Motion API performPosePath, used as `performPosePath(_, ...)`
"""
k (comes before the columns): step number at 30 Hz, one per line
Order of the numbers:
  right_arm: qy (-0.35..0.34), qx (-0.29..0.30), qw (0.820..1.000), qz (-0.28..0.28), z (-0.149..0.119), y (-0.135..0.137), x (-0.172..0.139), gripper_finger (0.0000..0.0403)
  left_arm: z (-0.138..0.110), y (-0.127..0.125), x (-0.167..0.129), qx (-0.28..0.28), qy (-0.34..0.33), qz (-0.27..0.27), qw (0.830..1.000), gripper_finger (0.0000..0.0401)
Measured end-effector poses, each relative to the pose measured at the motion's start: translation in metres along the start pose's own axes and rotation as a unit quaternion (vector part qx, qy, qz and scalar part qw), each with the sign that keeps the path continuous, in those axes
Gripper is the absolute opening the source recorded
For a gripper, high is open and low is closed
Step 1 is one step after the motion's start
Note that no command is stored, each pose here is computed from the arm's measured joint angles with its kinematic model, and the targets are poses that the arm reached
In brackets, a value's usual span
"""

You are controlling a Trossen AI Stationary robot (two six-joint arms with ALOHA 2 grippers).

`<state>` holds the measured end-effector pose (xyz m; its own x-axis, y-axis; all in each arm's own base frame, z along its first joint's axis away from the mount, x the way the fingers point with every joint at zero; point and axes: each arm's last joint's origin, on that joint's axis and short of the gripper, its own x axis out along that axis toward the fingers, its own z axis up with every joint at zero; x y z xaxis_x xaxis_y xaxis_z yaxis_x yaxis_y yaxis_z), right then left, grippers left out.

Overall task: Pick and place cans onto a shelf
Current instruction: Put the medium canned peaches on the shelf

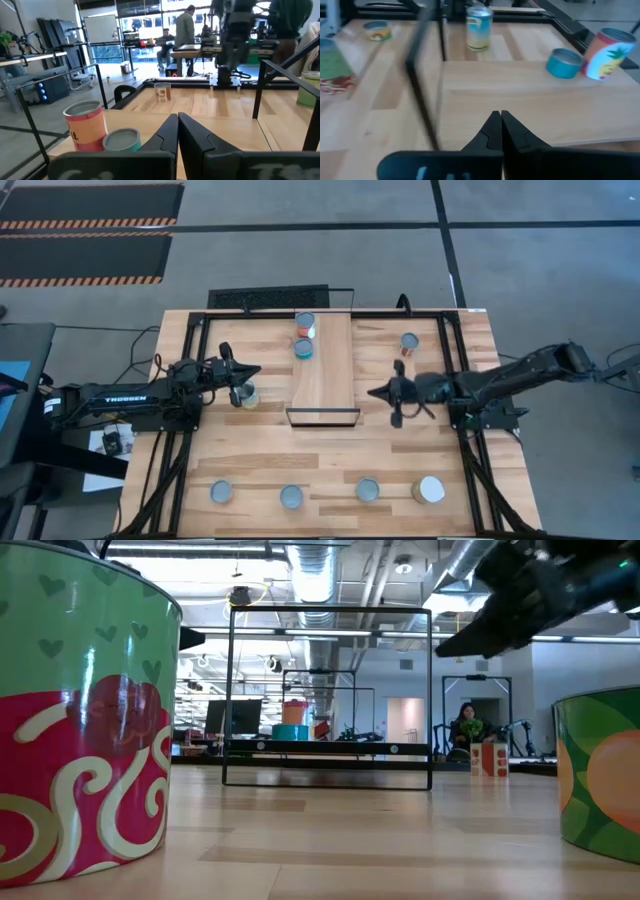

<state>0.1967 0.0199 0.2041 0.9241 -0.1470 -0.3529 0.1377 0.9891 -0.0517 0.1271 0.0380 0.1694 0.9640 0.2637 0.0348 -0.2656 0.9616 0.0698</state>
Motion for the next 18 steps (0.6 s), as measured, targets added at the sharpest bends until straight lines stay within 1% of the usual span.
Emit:
performPosePath(4, 0.018, 0.019, 1.000, 0.016, 0.002, 0.028, -0.011, 0.0004, -0.001, 0.000, 0.000, 0.001, 0.003, 0.000, 1.000, 0.0002)
performPosePath(6, 0.038, 0.029, 0.999, 0.022, 0.007, 0.045, -0.017, 0.0005, -0.001, 0.000, 0.000, 0.004, 0.006, 0.001, 1.000, 0.0002)
performPosePath(10, 0.087, 0.027, 0.995, 0.041, 0.020, 0.082, -0.026, 0.0006, -0.002, 0.000, 0.000, 0.004, 0.010, 0.006, 1.000, 0.0002)
performPosePath(13, 0.120, 0.022, 0.991, 0.061, 0.028, 0.112, -0.024, 0.0007, -0.002, 0.000, 0.000, 0.003, 0.010, 0.006, 1.000, 0.0002)
performPosePath(16, 0.170, 0.007, 0.982, 0.083, 0.025, 0.141, -0.015, 0.0016, -0.002, 0.000, 0.000, 0.002, 0.010, 0.006, 1.000, 0.0002)
performPosePath(18, 0.194, 0.000, 0.976, 0.094, 0.023, 0.159, -0.010, 0.0031, -0.002, 0.000, 0.000, 0.002, 0.010, 0.006, 1.000, 0.0002)
